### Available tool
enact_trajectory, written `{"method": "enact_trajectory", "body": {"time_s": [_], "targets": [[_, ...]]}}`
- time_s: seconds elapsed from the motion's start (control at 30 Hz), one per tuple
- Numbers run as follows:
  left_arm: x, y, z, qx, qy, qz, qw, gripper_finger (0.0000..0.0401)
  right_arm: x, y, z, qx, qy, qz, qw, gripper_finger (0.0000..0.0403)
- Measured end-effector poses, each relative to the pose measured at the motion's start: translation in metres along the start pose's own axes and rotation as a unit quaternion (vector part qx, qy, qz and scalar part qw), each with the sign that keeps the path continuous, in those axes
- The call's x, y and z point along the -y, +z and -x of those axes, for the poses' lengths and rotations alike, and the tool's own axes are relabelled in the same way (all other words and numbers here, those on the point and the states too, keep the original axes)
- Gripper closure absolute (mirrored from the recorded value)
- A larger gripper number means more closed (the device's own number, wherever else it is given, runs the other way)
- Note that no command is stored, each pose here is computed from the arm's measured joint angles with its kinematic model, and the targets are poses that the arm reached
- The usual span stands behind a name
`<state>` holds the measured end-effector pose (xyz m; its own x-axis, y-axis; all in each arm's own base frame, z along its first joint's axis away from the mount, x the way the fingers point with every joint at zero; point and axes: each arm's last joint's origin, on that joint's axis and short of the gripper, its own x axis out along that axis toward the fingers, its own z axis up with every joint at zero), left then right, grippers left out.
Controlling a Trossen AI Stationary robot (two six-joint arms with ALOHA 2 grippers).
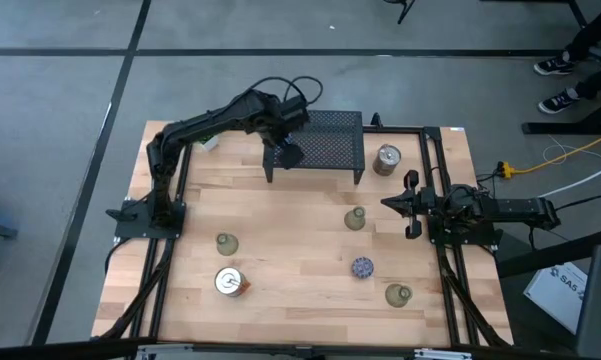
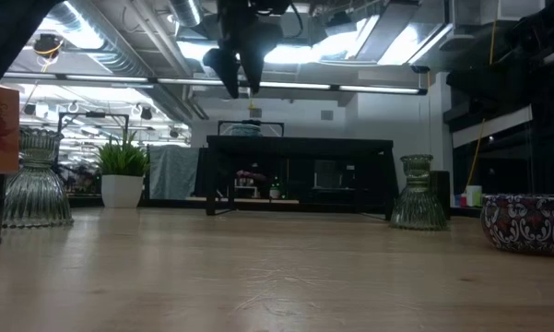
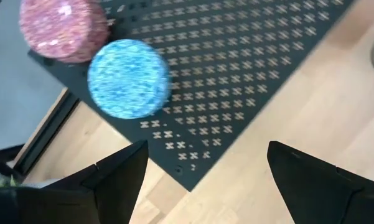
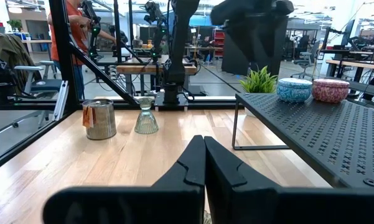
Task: Pick & Place candle stick holders
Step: Put the top left green candle holder on the shelf
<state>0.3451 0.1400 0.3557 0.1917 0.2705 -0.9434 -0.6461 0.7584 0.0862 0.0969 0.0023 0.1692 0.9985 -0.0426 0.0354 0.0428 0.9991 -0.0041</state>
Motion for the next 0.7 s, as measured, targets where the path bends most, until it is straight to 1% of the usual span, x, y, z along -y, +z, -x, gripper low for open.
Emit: {"method": "enact_trajectory", "body": {"time_s": [0.13,0.2,0.3,0.47,0.57,0.7], "targets": [[0.012,-0.004,0.002,0.001,-0.008,-0.035,0.999,0.0074,0.000,0.000,0.000,0.000,0.000,0.000,1.000,0.0402],[0.017,-0.005,0.003,0.000,-0.022,-0.046,0.999,0.0074,0.000,0.000,0.000,0.000,0.000,0.000,1.000,0.0402],[0.023,-0.004,0.004,0.012,-0.041,-0.052,0.998,0.0074,0.000,0.000,0.000,0.000,0.000,0.000,1.000,0.0402],[0.031,-0.007,0.006,0.013,-0.044,-0.072,0.996,0.0074,0.000,0.000,0.000,0.000,0.000,0.000,1.000,0.0402],[0.039,-0.011,-0.003,0.009,-0.045,-0.080,0.996,0.0074,0.000,0.000,0.000,0.000,0.000,0.000,1.000,0.0402],[0.045,-0.027,-0.018,-0.013,-0.047,-0.084,0.995,0.0074,0.000,0.000,0.000,0.000,0.000,0.000,1.000,0.0402]]}}
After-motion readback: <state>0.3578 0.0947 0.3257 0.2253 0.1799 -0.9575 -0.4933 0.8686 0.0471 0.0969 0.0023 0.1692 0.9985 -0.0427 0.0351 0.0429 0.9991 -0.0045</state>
